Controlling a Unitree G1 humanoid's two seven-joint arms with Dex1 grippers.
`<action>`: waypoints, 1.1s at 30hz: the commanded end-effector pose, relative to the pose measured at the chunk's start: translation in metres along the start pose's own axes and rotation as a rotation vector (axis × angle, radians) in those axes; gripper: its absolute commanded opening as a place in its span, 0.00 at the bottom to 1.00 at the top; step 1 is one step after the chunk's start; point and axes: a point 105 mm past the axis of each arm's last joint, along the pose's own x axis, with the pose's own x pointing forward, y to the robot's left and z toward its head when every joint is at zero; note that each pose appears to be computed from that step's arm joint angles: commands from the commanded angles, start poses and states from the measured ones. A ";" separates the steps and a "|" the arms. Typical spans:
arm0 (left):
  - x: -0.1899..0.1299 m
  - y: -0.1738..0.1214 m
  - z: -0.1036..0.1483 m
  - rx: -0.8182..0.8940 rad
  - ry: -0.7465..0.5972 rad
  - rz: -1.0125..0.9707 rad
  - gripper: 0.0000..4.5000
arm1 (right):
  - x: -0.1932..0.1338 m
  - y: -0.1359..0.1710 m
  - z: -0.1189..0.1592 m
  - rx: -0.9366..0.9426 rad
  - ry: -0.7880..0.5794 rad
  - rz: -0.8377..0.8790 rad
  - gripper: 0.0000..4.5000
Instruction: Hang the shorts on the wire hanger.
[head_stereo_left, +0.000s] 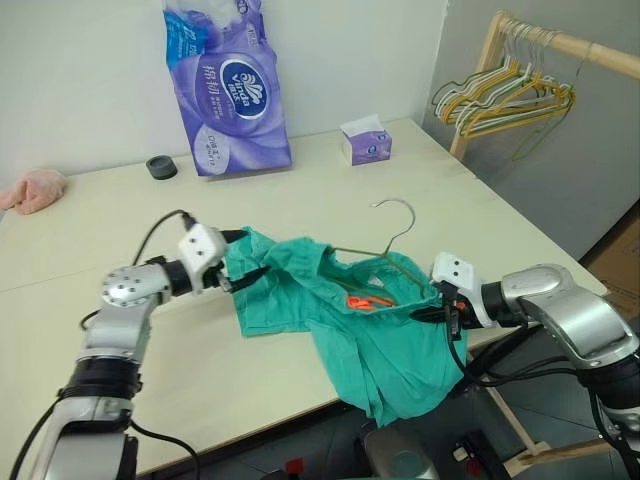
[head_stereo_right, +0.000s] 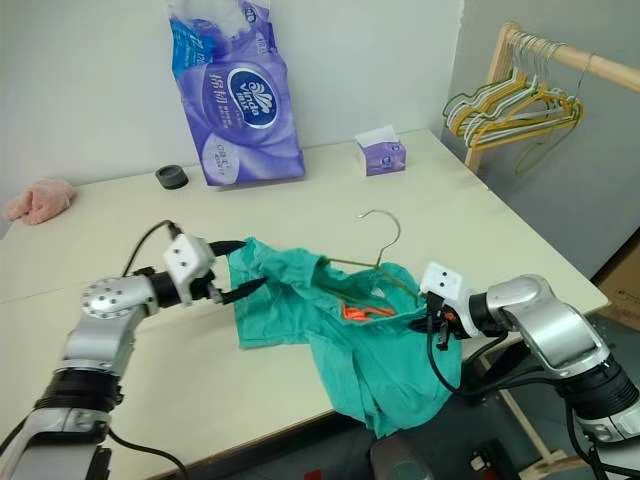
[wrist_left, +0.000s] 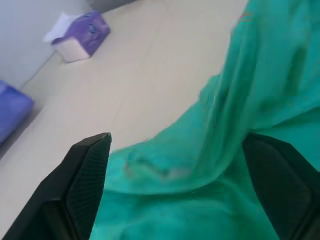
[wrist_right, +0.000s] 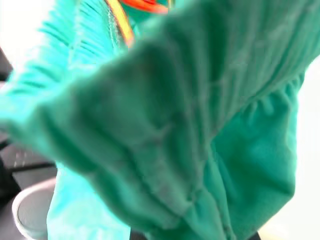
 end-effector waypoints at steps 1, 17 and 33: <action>-0.005 -0.016 0.041 -0.047 -0.094 -0.137 0.95 | -0.014 -0.008 0.010 0.027 -0.081 -0.090 0.00; 0.073 -0.111 0.130 -0.137 -0.314 -0.606 0.95 | -0.107 -0.033 -0.088 0.541 -0.004 -0.641 0.00; 0.136 -0.145 0.186 -0.017 -0.420 -0.586 0.95 | -0.231 -0.061 -0.122 0.662 0.056 -1.144 0.00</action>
